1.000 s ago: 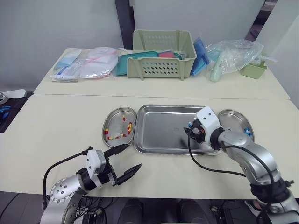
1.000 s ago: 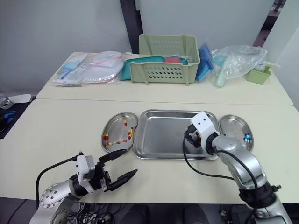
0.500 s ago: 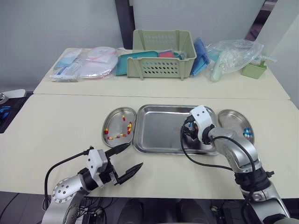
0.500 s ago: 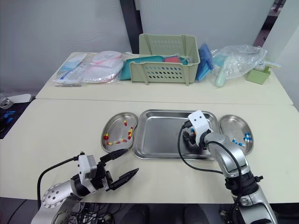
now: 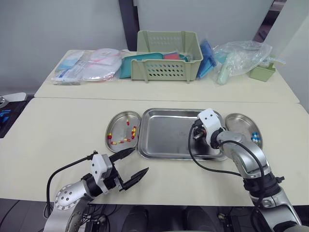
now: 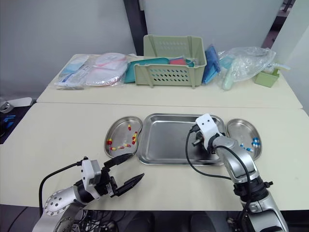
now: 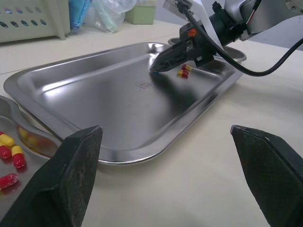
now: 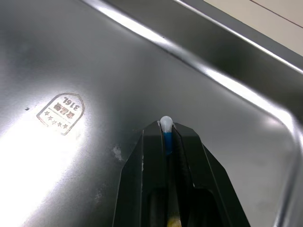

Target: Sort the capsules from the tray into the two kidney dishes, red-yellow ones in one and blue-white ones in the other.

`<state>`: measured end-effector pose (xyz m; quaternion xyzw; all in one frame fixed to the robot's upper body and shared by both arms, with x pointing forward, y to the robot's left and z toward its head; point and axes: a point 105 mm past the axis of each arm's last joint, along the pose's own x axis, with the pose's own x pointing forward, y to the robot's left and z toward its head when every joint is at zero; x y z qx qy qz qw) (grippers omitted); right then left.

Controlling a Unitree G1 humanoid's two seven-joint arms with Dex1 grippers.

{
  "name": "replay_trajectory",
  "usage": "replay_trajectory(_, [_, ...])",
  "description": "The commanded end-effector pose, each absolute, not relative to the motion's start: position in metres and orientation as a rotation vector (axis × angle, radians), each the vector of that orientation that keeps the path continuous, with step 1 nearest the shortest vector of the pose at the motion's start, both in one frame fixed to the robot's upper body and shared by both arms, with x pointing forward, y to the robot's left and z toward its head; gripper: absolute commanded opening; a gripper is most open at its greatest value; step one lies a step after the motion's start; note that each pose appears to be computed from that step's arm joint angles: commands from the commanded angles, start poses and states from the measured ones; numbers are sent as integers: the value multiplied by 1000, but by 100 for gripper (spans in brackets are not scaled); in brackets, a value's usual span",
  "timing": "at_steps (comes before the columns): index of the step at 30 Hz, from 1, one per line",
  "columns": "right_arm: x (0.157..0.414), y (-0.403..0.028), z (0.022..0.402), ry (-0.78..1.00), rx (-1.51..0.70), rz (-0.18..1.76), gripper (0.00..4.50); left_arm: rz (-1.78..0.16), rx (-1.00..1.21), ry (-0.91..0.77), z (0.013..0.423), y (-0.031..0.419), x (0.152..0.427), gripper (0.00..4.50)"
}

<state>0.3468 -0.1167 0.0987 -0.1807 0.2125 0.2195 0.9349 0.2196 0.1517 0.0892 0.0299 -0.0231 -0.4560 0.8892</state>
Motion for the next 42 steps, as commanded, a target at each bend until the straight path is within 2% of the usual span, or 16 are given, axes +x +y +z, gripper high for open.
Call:
replay_trajectory(1, [343, -113, 109, 386, -396, 493, 2, -967, 82, -83, 100, 146, 219, 450])
replay_trajectory(9, [329, -117, 142, 299, -418, 573, 2, -1005, 89, -101, 105, 142, 217, 450])
replay_trajectory(13, [315, -156, 172, 240, -408, 517, 2, -1068, 93, -122, 110, 138, 212, 450])
replay_trajectory(17, [306, -193, 182, 251, -403, 437, 2, -1108, 82, -127, 112, 136, 209, 450])
replay_trajectory(22, [294, -231, 175, 321, -406, 356, 2, -1158, 71, -136, 113, 134, 206, 450])
replay_trajectory(26, [282, -257, 153, 423, -399, 314, 2, -1231, 60, -147, 113, 133, 202, 450])
replay_trajectory(34, [280, -267, 140, 461, -359, 263, 2, -1284, 64, -173, 115, 128, 201, 450])
replay_trajectory(35, [280, -268, 141, 454, -355, 258, 65, -1284, 65, -176, 116, 128, 201, 450])
replay_trajectory(42, [280, -272, 146, 425, -347, 250, 229, -1263, 60, -173, 116, 129, 203, 450])
